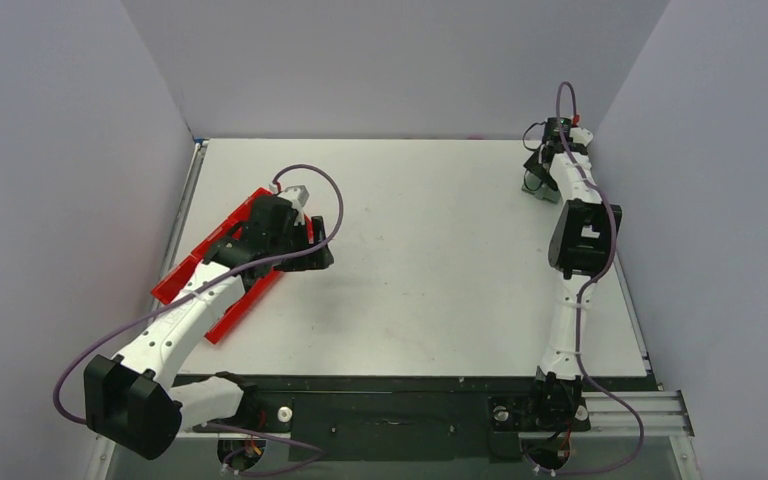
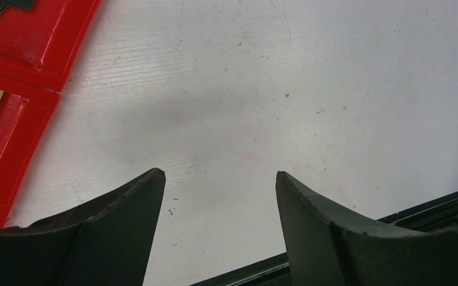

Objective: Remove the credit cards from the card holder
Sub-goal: Move the card holder to the center of the board.

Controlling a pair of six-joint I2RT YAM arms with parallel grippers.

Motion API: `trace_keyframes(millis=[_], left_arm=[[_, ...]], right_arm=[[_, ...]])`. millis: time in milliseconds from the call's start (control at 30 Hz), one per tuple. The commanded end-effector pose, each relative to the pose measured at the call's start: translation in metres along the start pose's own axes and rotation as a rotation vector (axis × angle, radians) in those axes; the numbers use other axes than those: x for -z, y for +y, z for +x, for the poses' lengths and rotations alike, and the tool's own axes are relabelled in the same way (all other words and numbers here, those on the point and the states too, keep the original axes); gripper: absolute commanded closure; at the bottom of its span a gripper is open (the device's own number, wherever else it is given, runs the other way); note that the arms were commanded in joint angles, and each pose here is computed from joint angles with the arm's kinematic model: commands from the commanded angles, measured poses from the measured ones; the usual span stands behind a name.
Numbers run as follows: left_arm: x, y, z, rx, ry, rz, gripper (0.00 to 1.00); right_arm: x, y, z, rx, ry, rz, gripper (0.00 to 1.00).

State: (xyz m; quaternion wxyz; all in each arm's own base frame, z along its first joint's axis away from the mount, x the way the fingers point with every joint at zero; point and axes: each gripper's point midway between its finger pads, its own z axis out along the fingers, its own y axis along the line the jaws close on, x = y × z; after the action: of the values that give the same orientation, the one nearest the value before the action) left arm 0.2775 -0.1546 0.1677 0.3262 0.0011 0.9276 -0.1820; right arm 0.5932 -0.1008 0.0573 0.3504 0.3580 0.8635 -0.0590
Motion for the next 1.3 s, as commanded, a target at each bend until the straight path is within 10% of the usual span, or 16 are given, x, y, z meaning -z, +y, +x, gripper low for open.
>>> trace_keyframes(millis=[0, 1267], left_arm=[[-0.003, -0.006, -0.012, 0.005, -0.039, 0.034, 0.34], [-0.007, -0.003, -0.008, 0.031, -0.021, 0.033, 0.34]], right_arm=[[-0.003, -0.009, -0.007, -0.023, 0.027, 0.011, 0.47], [0.003, -0.027, 0.074, 0.115, 0.254, 0.113, 0.83]])
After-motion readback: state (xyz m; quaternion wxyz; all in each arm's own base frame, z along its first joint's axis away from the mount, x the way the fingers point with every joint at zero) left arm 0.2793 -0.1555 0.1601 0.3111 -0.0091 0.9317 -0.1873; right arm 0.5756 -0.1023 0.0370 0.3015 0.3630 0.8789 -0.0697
